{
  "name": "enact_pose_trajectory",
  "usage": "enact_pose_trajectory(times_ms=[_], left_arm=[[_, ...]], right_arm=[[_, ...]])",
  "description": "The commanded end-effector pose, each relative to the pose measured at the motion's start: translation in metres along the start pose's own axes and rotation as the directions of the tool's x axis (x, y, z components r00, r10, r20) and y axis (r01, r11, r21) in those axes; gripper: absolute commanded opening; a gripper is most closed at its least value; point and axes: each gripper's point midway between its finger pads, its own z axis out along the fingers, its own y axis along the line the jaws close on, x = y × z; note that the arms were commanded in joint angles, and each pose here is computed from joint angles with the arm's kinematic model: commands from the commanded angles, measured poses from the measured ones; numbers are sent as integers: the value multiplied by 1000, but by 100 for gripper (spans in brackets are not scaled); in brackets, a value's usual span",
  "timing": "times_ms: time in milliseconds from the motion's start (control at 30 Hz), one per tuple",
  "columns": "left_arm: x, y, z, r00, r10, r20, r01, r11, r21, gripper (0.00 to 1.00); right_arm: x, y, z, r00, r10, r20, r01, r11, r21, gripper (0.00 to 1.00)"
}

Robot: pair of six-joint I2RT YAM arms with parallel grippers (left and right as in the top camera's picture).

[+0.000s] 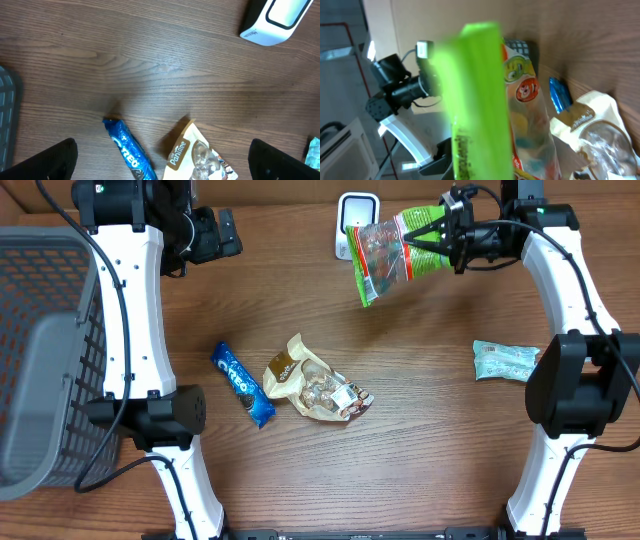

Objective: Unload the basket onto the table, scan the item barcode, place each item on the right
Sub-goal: 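Lift the green packet and carry it to the white scanner, then hold the green packet's barcode against the scanner window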

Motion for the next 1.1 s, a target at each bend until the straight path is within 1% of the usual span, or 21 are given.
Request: enact_pose_trajectory(times_ms=[0, 33, 100, 133, 200, 233, 300, 400, 467, 533, 633, 667, 733, 800, 933, 1000, 1067], left_arm=[[-2, -2, -4, 1000, -8, 16, 8, 1000, 2, 100], [-2, -2, -4, 1000, -8, 16, 8, 1000, 2, 100], [-2, -2, -4, 1000, -8, 16, 8, 1000, 2, 100], [-2, -2, -4, 1000, -8, 16, 8, 1000, 2, 100], [-2, -2, -4, 1000, -8, 16, 8, 1000, 2, 100], [-2, -2, -4, 1000, -8, 16, 8, 1000, 2, 100], [-2, -2, -4, 1000, -8, 16, 8, 1000, 2, 100], [-2, -2, -4, 1000, -8, 16, 8, 1000, 2, 100], [-2, -2, -4, 1000, -8, 16, 8, 1000, 2, 100], [-2, -2, -4, 1000, -8, 16, 8, 1000, 2, 100], [-2, -2, -4, 1000, -8, 16, 8, 1000, 2, 100], [-2, -2, -4, 1000, -8, 16, 8, 1000, 2, 100], [-2, -2, -4, 1000, -8, 16, 8, 1000, 2, 100], [-2, -2, -4, 1000, -8, 16, 8, 1000, 2, 100], [-2, -2, -4, 1000, -8, 16, 8, 1000, 2, 100], [-2, -2, -4, 1000, -8, 16, 8, 1000, 2, 100], [-2, -2, -4, 1000, -8, 16, 8, 1000, 2, 100]], right_arm=[[14, 54, 5, 997, -56, -55, 51, 995, -83, 4], [11, 54, 7, 995, -82, -51, 78, 994, -73, 4], [-5, 46, 14, 993, -117, 4, 117, 993, 10, 4], [-21, 33, 16, 990, -120, 77, 112, 989, 102, 4], [-52, 3, 12, 961, -114, 251, 35, 954, 298, 4], [-65, -9, 8, 938, -139, 318, 10, 927, 375, 4], [-87, -26, 2, 878, -244, 412, -9, 852, 524, 4], [-110, -34, -2, 779, -434, 453, 0, 721, 692, 4], [-124, -30, -2, 690, -567, 450, -2, 620, 784, 4], [-134, -20, 0, 603, -686, 407, 10, 516, 856, 4], [-144, 7, 8, 444, -854, 271, 36, 319, 947, 4], [-146, 17, 11, 389, -894, 224, 32, 256, 966, 4], [-149, 31, 18, 311, -941, 136, 38, 156, 987, 4], [-150, 43, 30, 250, -967, 38, 71, 57, 996, 4], [-156, 39, 47, 185, -971, -149, 119, -128, 985, 4], [-161, 30, 50, 169, -953, -251, 127, -231, 965, 4], [-166, 15, 51, 176, -925, -335, 139, -314, 939, 4]])
